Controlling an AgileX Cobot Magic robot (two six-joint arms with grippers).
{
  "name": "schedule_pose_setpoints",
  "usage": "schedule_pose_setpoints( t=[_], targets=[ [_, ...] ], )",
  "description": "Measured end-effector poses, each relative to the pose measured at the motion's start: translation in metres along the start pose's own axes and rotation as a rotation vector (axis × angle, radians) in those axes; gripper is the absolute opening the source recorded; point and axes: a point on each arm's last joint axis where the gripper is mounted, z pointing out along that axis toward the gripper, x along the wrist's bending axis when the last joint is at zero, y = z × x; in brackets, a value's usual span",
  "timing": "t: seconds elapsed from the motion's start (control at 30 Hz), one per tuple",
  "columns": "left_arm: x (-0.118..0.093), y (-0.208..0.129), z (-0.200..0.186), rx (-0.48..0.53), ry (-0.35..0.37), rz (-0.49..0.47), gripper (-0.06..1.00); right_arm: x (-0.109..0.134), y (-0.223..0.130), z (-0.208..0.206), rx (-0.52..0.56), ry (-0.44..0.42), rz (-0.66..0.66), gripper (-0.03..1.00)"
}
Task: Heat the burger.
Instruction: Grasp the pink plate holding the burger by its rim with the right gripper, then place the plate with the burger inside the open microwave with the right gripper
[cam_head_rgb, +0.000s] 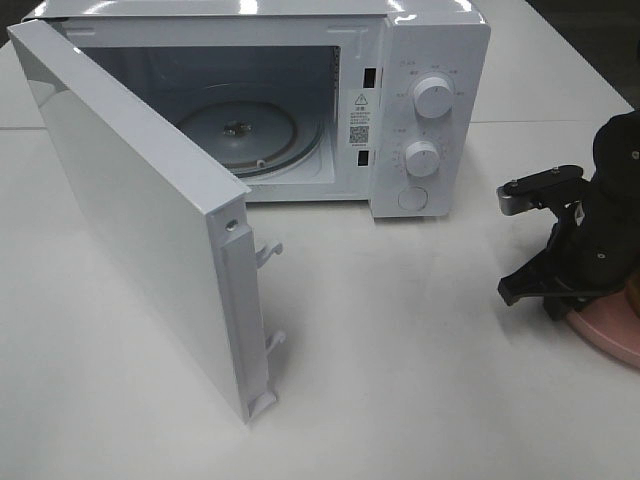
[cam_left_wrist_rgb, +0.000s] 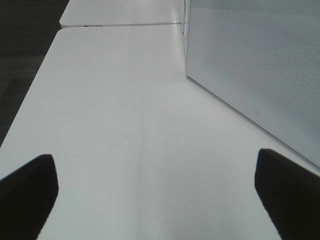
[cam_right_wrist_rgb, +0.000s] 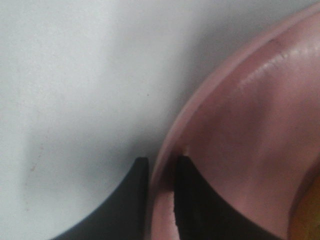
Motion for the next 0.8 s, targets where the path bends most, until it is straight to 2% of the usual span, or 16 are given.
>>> schedule_pose_setpoints(
  t=[0.07, 0.47, 0.8],
  targets=[
    [0.0, 0.0, 0.0, 0.0, 0.0, 0.0, 1.0, 0.0, 0.0, -0.001, 0.005, -0.002, 0.008, 0.08],
    [0.0, 0.0, 0.0, 0.0, 0.0, 0.0, 1.0, -0.001, 0.0, -0.002, 0.018, -0.029, 0.069, 0.06],
    [0.0, 0.0, 0.0, 0.0, 0.0, 0.0, 1.0, 0.01, -0.006, -0.007, 0.071, -0.134, 0.053, 0.02]
  ],
)
